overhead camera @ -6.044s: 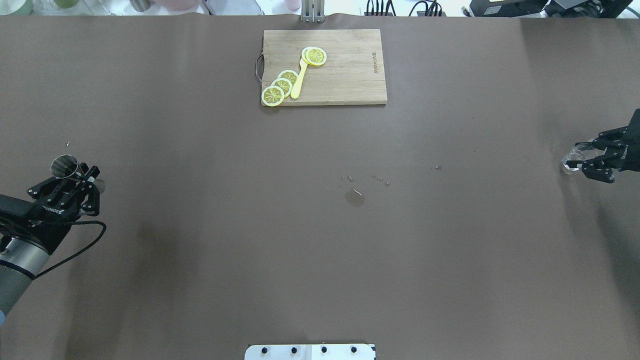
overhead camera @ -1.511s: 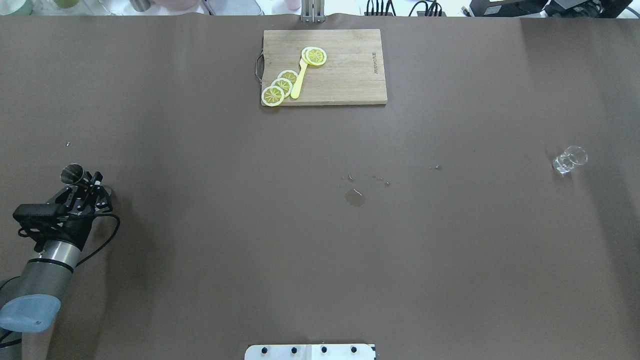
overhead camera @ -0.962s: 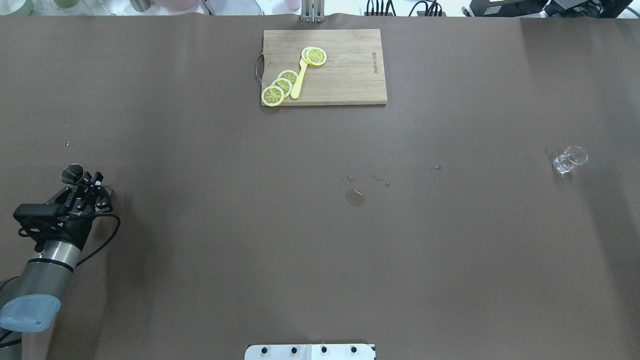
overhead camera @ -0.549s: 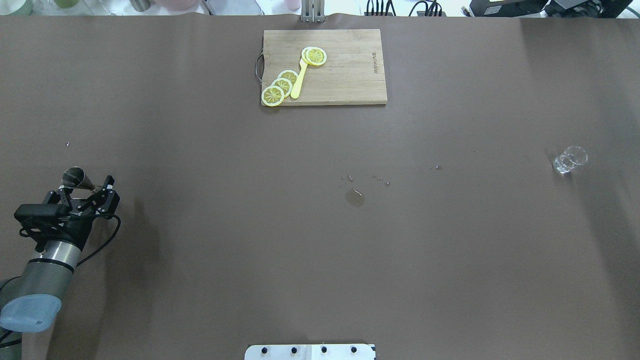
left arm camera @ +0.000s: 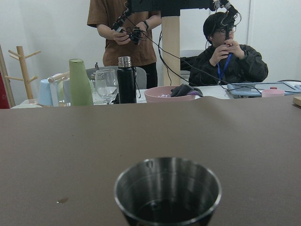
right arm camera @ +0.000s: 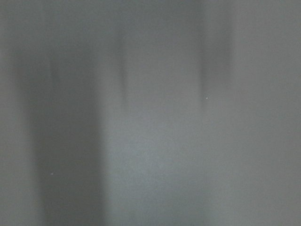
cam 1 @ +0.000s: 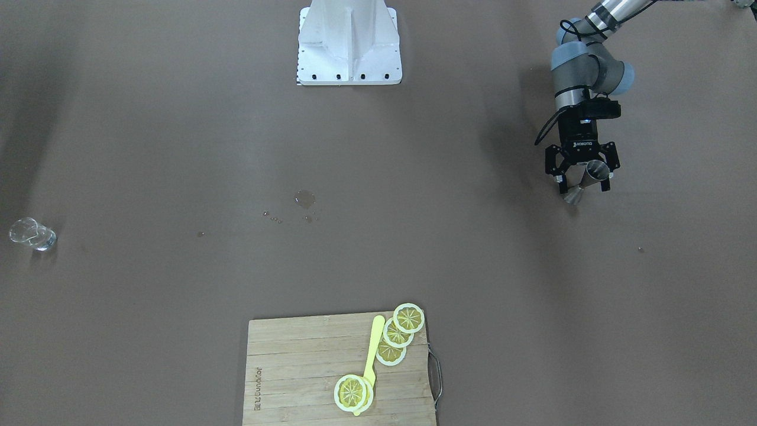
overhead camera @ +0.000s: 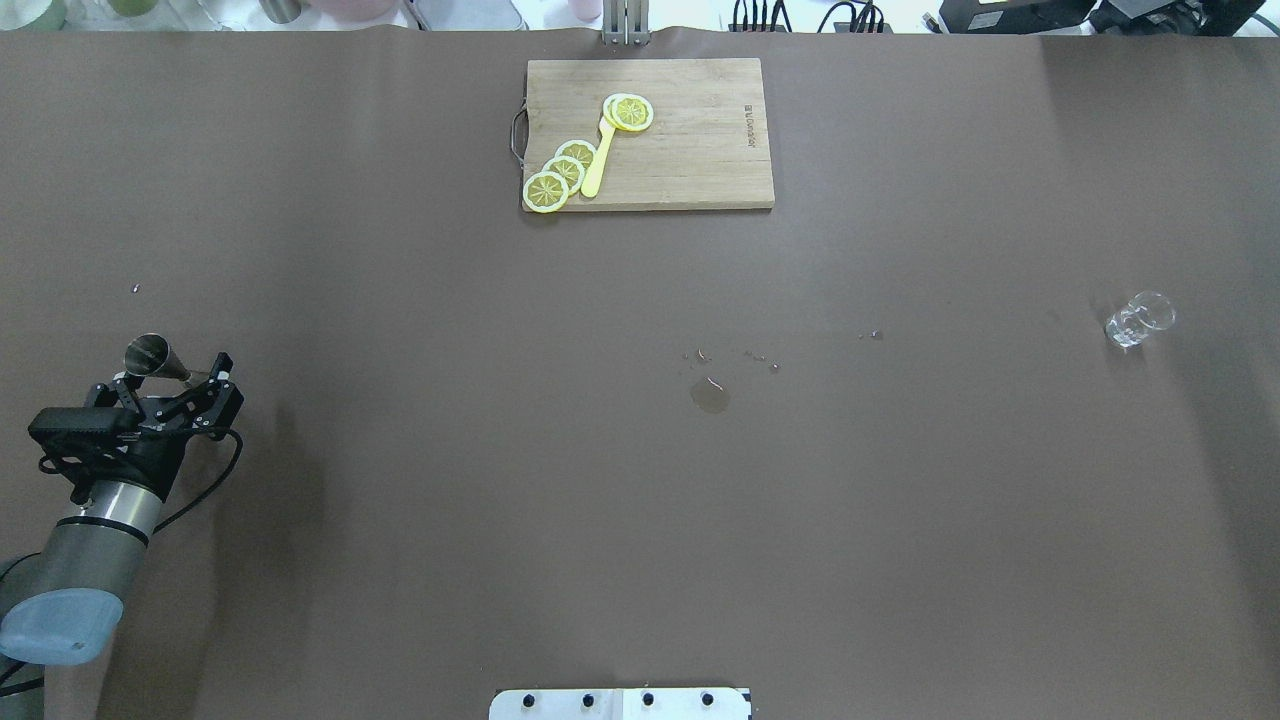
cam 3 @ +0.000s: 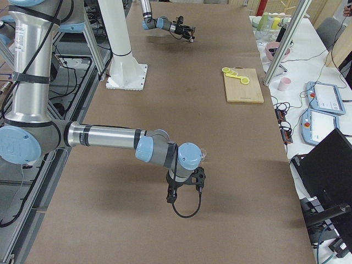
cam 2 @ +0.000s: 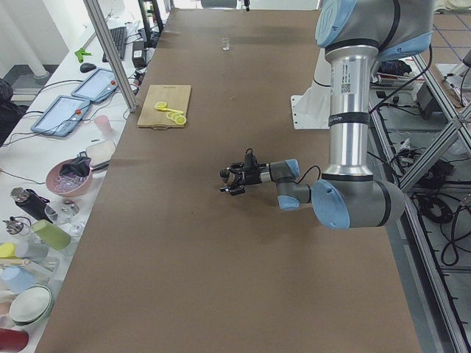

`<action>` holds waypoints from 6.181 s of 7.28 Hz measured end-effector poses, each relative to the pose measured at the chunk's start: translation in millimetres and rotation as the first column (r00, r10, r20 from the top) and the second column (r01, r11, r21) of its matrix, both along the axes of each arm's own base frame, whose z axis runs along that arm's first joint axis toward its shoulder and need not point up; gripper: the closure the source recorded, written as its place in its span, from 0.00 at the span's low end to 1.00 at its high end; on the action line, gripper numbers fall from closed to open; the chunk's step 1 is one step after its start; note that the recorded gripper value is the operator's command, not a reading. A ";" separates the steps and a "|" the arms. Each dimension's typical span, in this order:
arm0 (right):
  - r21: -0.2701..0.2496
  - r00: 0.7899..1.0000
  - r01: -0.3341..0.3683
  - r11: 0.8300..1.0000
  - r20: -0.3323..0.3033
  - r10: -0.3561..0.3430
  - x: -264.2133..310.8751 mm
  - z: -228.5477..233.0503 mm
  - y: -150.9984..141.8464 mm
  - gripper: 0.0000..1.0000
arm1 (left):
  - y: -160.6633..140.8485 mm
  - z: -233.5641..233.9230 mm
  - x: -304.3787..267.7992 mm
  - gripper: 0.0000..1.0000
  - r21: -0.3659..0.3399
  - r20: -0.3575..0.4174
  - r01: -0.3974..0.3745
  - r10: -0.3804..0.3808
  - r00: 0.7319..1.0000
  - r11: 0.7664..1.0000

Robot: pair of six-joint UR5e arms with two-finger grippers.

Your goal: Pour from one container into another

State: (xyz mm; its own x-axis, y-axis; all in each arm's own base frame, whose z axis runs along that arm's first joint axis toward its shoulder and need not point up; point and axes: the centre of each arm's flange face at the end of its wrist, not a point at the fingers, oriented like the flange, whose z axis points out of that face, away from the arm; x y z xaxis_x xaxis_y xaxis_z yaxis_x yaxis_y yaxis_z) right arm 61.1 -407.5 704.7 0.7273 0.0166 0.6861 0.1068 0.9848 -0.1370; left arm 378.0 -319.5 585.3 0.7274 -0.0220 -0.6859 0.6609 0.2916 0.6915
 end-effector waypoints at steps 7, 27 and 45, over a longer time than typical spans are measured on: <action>0.101 0.999 -0.041 0.994 -0.015 0.043 16.6 -18.4 -30.6 0.00 | 15.1 -42.4 -57.4 0.01 0.033 0.013 -0.031 0.031 0.999 0.999; 0.144 0.999 -0.039 0.989 -0.015 0.041 16.7 -35.7 -44.3 0.00 | -192.1 -202.6 -153.6 0.01 -0.413 -0.079 -0.725 0.771 0.631 0.551; 0.150 0.999 -0.031 0.988 -0.014 0.034 16.7 -34.8 -43.1 0.00 | -120.0 43.7 -426.5 0.02 -0.568 -0.339 -0.755 0.743 0.578 0.328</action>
State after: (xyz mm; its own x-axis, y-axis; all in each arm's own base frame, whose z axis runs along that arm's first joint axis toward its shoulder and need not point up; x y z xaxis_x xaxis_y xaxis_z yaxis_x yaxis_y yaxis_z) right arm 77.7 -450.6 669.8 0.7395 -0.0617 0.6704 0.0732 0.9973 0.0111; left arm -48.5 -439.5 628.9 0.6498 0.1326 -0.7485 -0.0530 0.9902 0.1294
